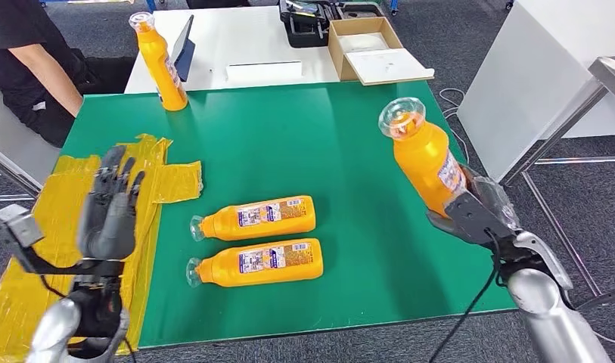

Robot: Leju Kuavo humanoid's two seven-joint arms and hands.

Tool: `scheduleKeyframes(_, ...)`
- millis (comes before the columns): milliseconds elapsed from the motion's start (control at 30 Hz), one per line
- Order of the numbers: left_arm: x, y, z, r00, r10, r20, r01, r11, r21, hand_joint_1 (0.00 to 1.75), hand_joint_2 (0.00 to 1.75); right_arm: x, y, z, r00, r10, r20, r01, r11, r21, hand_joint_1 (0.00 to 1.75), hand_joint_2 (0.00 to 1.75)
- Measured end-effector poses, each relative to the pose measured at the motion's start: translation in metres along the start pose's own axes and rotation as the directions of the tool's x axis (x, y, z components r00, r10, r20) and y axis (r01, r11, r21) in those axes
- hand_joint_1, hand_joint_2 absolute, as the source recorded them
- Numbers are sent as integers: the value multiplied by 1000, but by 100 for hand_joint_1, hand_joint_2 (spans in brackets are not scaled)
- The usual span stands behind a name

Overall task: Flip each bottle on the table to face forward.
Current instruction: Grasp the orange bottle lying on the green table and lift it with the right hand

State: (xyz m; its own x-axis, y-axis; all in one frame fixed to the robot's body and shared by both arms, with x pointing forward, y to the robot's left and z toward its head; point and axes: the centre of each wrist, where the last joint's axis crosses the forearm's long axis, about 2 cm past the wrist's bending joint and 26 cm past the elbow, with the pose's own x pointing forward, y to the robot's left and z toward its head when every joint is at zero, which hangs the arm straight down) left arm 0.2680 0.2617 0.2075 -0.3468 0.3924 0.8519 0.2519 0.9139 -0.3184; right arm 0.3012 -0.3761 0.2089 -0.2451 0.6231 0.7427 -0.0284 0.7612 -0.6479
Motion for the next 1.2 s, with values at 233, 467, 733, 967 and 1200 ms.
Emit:
scheduleKeyframes(233, -6, -31, -6, 998, 59, -15, -60, 996, -61, 0, 175, 14, 14, -11, 998, -47, 32, 46, 999, 11, 175, 175)
scheduleKeyframes(467, -3, -80, -27, 983, 171, -68, -180, 970, -165, 0, 175, 47, 24, -45, 984, -148, 99, 149, 989, 2, 175, 175)
scheduleKeyframes(733, 13, -141, -55, 952, 274, -135, -302, 911, -281, 0, 175, 97, 52, -83, 973, -194, 128, 190, 981, 41, 175, 175)
scheduleKeyframes(967, 28, -160, -75, 971, 229, -64, -238, 923, -301, 0, 175, 132, 73, -101, 968, -173, 181, 162, 984, 74, 175, 175)
scheduleKeyframes(1200, 33, -167, -92, 994, 109, 27, -98, 958, -270, 0, 175, 156, 93, -115, 967, -155, 201, 129, 982, 135, 175, 175)
